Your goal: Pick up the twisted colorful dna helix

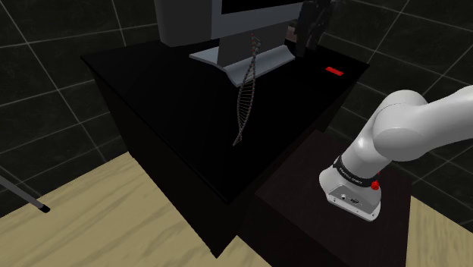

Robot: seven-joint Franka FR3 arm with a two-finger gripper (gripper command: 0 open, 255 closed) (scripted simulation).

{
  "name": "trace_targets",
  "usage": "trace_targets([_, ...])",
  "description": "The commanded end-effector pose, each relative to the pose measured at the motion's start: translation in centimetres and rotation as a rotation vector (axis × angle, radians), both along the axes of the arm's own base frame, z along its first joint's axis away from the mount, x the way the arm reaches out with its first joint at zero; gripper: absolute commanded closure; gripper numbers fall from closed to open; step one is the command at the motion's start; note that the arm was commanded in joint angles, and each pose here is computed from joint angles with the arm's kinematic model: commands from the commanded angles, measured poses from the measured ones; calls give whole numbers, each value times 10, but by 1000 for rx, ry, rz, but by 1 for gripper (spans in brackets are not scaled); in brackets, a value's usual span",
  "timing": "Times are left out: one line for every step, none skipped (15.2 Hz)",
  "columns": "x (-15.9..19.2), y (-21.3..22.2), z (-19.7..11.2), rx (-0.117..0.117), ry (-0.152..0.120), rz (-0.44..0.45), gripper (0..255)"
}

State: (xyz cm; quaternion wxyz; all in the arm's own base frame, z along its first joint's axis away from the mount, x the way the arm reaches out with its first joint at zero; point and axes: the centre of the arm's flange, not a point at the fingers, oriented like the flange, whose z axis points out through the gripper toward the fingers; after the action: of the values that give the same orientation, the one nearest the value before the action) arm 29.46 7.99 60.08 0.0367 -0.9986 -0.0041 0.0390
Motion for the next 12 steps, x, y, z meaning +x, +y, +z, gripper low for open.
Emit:
trace_targets([2,23,7,15,-6,-26,0])
trace_targets([3,35,12,21,-10,-38,0])
trace_targets([4,46,17,27,-13,-50,0])
trace_targets([5,57,22,34,-17,-62,0])
trace_targets([6,68,27,40,-20,-74,0])
trace_targets([7,79,32,46,-24,-86,0])
trace_targets([8,90,37,53,-28,-98,0])
trace_targets([10,100,42,59,-31,-110,0])
trace_targets([11,111,47,65,-35,-122,0])
trace_targets([13,122,53,72,-38,-133,0])
trace_targets([14,133,58,78,-42,-145,0])
trace_targets([16,143,64,85,-46,-157,0])
